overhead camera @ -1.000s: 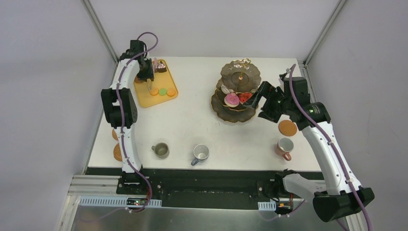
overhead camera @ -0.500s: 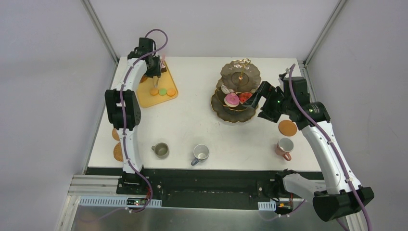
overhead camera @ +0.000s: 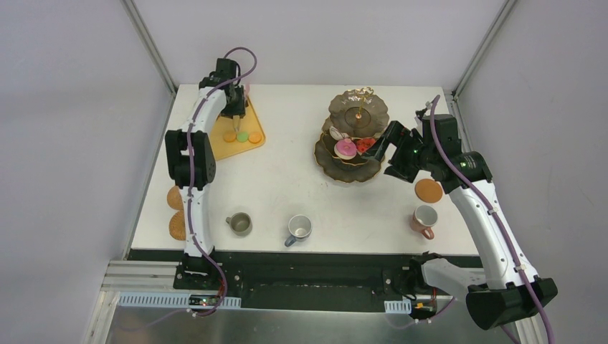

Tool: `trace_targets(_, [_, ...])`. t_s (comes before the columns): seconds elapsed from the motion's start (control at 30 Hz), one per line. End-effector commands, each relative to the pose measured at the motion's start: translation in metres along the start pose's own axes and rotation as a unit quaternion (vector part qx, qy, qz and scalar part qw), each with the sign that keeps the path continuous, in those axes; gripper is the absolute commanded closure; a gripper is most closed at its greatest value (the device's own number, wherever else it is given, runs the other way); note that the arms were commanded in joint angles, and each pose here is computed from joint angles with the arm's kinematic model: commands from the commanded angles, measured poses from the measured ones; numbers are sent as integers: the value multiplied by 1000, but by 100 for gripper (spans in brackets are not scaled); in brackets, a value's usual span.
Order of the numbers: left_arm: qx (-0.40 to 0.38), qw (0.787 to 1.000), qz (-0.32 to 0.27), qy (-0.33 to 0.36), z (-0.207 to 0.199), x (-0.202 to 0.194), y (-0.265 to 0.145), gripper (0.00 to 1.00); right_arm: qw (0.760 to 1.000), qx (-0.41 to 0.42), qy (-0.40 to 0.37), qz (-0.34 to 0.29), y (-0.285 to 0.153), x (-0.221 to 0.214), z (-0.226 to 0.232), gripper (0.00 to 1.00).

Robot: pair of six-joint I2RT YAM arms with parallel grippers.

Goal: Serve the afternoon tea
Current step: Adjust the dessert on the tray.

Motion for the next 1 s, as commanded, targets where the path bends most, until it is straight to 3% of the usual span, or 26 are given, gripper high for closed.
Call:
trace_targets(0.0, [18, 1000, -15, 2, -12, 10, -10, 65, 1000, 10, -2, -5, -1, 4, 4, 1])
trace_targets(0.43, [75, 997, 19, 11, -10, -6, 0, 65, 1000, 11, -1, -5, -1, 3, 4, 1])
trace_targets(0.8, [70, 996, 44, 20, -13, -15, 16, 64, 1000, 13, -1, -6, -2, 3, 4, 1])
trace_targets(0.97, [73, 996, 47, 32, -17, -18, 16, 70, 1000, 12, 0, -6, -1, 3, 4, 1])
Point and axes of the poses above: each gripper's point midway between its finger pads, its own y axis out along the fingers, its own z axis along the line the jaws close on, x = y × z, the point moved 3 cm from there along -y, back along the fingers, and after that the axes turned 1 degree about -y, right-handed, at the moved point
